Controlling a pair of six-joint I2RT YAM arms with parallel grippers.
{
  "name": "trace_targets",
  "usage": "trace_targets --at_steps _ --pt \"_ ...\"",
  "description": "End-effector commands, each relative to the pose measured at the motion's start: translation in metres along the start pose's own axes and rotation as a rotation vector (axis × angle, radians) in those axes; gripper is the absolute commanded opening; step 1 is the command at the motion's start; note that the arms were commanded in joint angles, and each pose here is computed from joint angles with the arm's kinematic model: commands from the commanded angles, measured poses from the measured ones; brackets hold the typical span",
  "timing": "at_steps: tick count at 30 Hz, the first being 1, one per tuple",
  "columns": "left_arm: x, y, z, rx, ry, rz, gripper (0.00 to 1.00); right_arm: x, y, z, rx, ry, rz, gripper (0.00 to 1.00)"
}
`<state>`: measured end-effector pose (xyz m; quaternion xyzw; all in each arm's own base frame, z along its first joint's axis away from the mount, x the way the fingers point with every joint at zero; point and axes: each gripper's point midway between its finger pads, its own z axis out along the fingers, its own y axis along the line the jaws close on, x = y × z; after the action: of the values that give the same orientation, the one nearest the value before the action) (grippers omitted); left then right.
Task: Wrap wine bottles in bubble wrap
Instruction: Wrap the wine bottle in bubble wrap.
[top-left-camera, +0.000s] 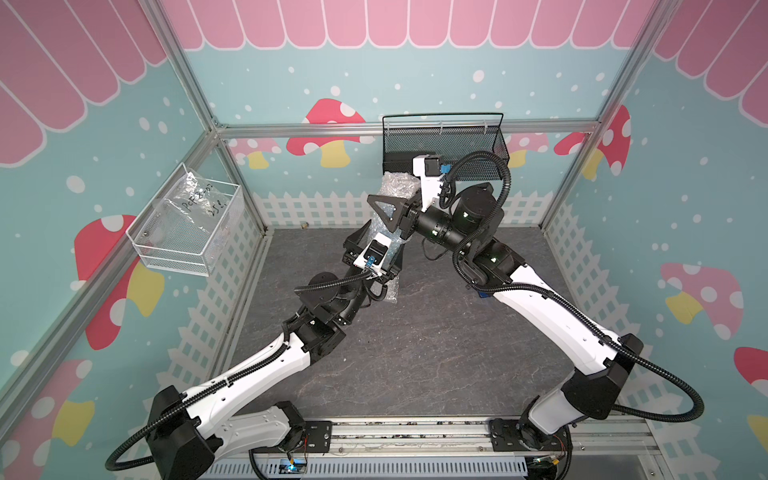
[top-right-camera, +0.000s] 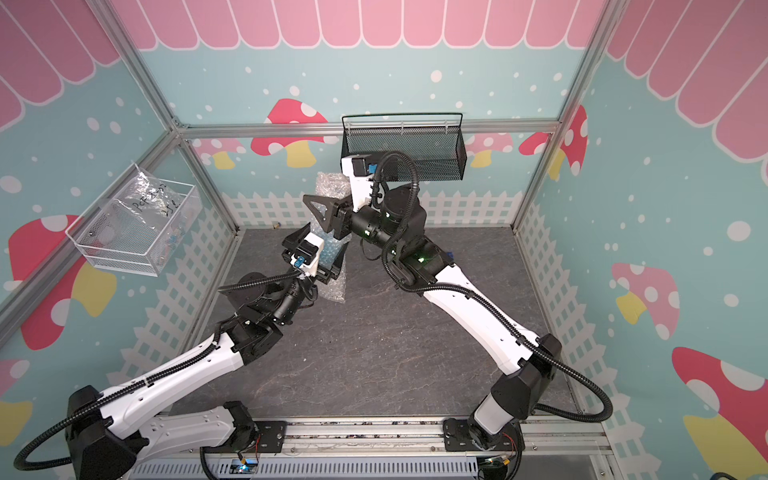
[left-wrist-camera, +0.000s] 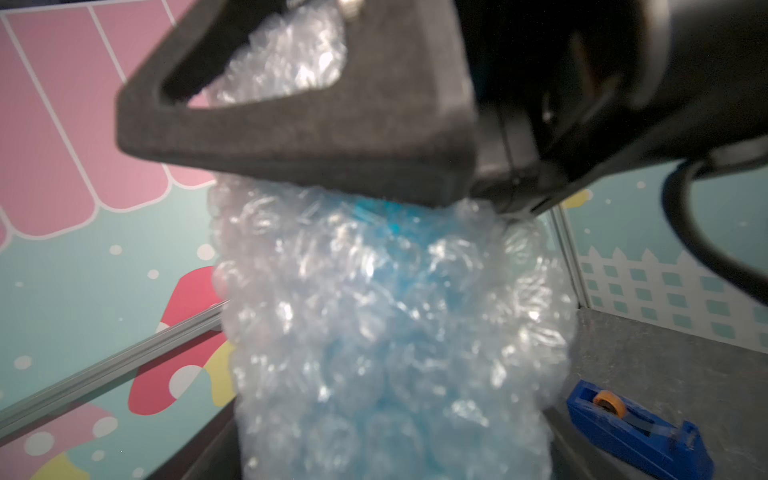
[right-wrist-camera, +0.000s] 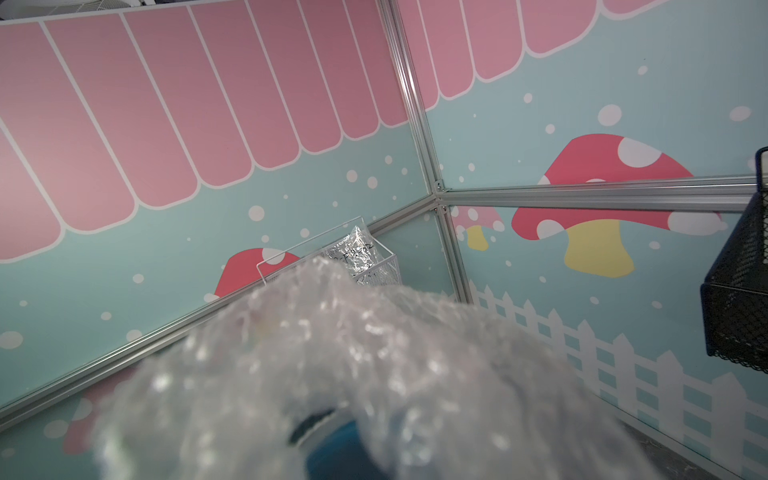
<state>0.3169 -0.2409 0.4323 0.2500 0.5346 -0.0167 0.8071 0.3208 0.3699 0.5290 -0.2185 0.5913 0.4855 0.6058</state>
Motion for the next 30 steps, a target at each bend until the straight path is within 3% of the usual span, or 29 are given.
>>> trace_targets --at_steps 1,8,11,13,16,21,22,25,26,28,30 --pt "0.027 0.0 0.007 -0.09 0.087 0.111 0.86 -0.063 0.058 -0.025 -0.159 -0.177 0.059 0.0" --pt "0.034 -0.003 0.016 -0.192 0.111 0.235 0.85 -0.064 0.06 -0.025 -0.171 -0.176 0.074 0.0" --pt "0.041 -0.002 0.018 -0.214 0.136 0.277 0.8 -0.066 0.062 -0.027 -0.172 -0.178 0.077 0.0" --pt "0.045 -0.004 0.019 -0.212 0.147 0.292 0.68 -0.068 0.064 -0.029 -0.18 -0.18 0.081 0.0" --pt "0.046 -0.007 0.023 -0.191 0.165 0.284 0.4 -0.066 0.068 -0.028 -0.206 -0.168 0.088 0.0" --pt "0.035 -0.016 0.023 -0.079 0.139 0.221 0.27 -0.055 0.078 -0.019 -0.288 -0.112 0.091 0.02" --pt "0.029 -0.018 0.021 -0.048 0.118 0.2 0.26 -0.053 0.085 -0.018 -0.331 -0.096 0.075 0.1" --pt "0.009 -0.026 0.009 0.107 0.049 0.11 0.25 -0.041 0.106 -0.019 -0.494 -0.045 -0.01 0.51" --pt "0.004 -0.027 0.005 0.164 0.032 0.076 0.25 -0.036 0.111 -0.02 -0.538 -0.024 -0.032 0.59" --pt "-0.011 -0.026 -0.007 0.286 -0.003 -0.01 0.23 -0.018 0.123 -0.026 -0.661 0.025 -0.103 0.7" --pt "-0.025 -0.027 -0.022 0.405 -0.049 -0.084 0.23 -0.004 0.125 -0.029 -0.722 0.063 -0.128 0.74"
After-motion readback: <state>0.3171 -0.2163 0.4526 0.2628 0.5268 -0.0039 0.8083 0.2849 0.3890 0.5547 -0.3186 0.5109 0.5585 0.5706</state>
